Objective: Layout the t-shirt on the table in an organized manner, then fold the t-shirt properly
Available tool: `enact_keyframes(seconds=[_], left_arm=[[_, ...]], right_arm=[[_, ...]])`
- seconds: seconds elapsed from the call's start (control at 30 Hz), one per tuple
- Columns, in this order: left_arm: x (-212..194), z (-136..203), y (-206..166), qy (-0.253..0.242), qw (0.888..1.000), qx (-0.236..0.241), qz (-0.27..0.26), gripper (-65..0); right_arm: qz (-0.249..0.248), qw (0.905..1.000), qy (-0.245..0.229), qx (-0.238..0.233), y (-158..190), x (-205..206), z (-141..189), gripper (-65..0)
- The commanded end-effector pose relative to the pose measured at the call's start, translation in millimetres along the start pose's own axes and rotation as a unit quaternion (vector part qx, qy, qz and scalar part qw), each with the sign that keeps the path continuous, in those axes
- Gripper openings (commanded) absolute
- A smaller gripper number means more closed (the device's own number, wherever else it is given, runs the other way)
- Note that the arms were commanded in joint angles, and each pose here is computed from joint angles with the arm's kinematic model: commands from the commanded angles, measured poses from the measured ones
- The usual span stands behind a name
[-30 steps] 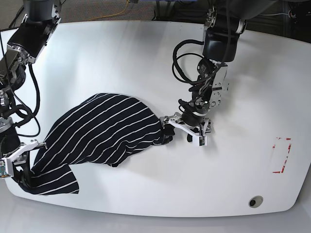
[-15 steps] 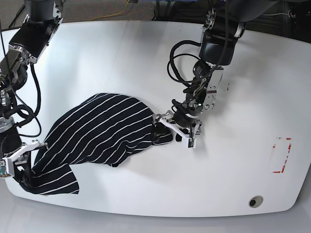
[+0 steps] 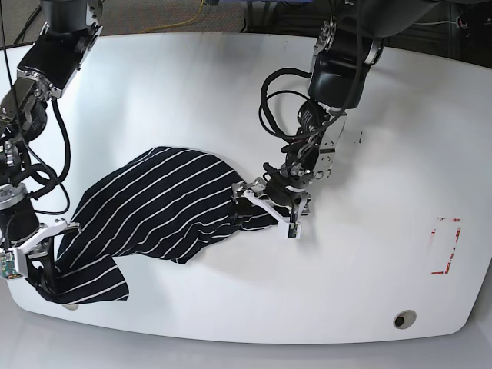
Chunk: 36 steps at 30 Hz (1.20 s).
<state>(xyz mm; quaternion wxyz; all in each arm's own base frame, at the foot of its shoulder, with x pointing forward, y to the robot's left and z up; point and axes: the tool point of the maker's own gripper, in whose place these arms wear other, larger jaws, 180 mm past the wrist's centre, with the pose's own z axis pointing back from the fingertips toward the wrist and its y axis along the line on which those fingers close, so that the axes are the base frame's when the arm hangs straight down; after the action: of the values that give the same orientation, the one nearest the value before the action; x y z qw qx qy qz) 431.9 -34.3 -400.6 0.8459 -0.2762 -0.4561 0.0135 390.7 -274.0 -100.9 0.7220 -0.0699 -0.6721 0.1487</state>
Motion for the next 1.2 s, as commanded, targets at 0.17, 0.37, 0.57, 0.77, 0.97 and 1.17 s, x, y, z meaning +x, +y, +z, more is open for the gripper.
enact_keyframes(seconds=[0.17, 0.37, 0.57, 0.77, 0.97, 1.17], left_arm=[[22, -4, -15, -0.025, 1.000, -0.017, -0.003, -8.8], [23, -4, -13, -0.027, 1.000, -0.014, -0.001, -9.6], [24, -4, -13, -0.028, 0.999, -0.015, -0.002, -21.3], [36, -6, -16, -0.039, 0.999, -0.017, -0.006, -34.0], [43, -7, -16, -0.050, 0.999, -0.018, -0.007, -34.9], [43, -9, -13, -0.053, 0.998, -0.014, -0.006, -37.6]], right_arm=[[0.011, 0.9993, -0.034, -0.009, -7, 22, 3, -65.0], [0.011, 0.9994, -0.033, -0.009, -7, 21, 3, -65.0], [0.011, 0.9994, -0.033, -0.009, -7, 21, 3, -65.0], [0.011, 0.9994, -0.033, -0.009, -7, 21, 3, -65.0], [0.011, 0.9994, -0.033, -0.009, -7, 21, 3, -65.0], [0.011, 0.9994, -0.033, -0.009, -7, 21, 3, -65.0]])
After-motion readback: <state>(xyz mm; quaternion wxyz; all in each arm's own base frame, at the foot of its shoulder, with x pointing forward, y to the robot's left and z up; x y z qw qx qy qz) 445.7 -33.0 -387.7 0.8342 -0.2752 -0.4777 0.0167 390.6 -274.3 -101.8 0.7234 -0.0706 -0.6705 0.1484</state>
